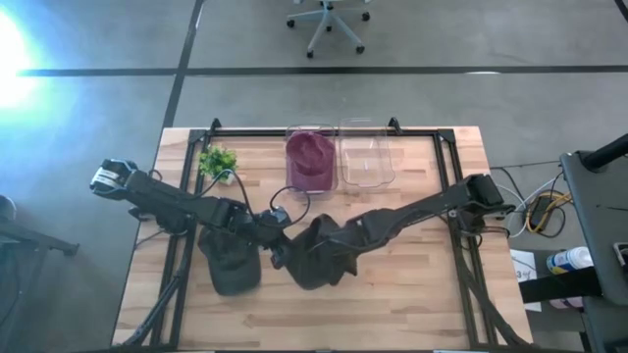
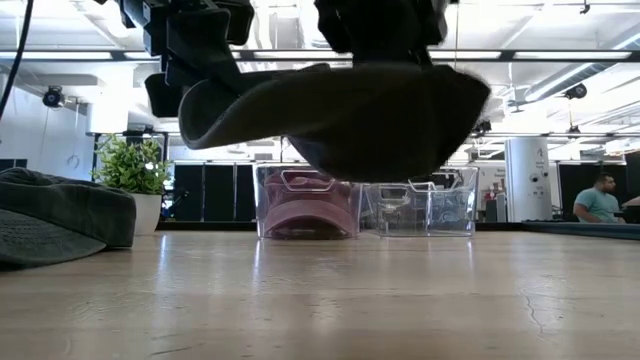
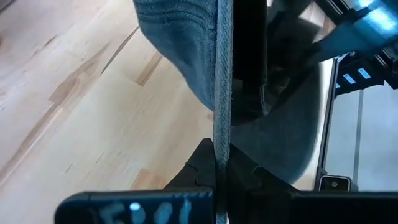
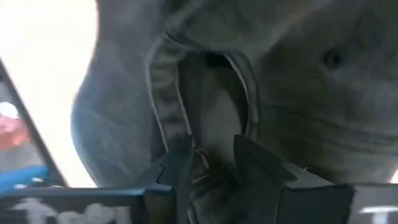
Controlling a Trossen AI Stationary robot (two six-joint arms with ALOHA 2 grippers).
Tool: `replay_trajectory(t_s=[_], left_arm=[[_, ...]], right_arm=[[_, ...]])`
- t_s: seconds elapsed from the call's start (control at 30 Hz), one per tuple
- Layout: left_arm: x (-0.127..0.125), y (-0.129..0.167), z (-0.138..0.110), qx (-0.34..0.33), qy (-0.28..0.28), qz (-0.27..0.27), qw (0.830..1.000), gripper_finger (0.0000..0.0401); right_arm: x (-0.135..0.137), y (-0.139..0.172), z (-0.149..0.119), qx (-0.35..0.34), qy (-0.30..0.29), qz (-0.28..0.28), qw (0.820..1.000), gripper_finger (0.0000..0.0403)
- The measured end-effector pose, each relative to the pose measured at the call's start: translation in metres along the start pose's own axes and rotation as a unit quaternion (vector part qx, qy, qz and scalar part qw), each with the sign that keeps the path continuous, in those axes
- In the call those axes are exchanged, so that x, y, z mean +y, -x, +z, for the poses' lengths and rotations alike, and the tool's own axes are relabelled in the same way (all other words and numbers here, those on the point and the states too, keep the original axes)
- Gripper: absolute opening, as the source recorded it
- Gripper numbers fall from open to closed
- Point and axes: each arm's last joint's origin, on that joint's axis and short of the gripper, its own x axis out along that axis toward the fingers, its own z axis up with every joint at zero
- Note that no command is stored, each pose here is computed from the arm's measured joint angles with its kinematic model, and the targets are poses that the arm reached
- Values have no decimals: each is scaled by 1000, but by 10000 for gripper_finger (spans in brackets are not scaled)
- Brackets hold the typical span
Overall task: Pick & Place hat
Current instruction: Put the right black cap into the right transparent bin
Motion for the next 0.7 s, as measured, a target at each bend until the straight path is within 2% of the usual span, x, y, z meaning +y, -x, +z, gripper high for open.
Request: replay_trajectory(t_s=[0.2,0.43,0.53,0.7], left_arm=[[-4,2,3,-10,1,-16,1000,5],[-5,3,3,-10,-1,-23,1000,5],[-1,1,1,-3,-2,-6,1000,5],[8,-5,-6,4,-2,17,1000,5]], right_arm=[[-3,-14,-6,13,6,-9,1000,113],[2,-28,-5,6,2,37,999,116],[5,-16,-3,-15,13,43,999,116],[6,22,2,-44,23,69,996,116]])
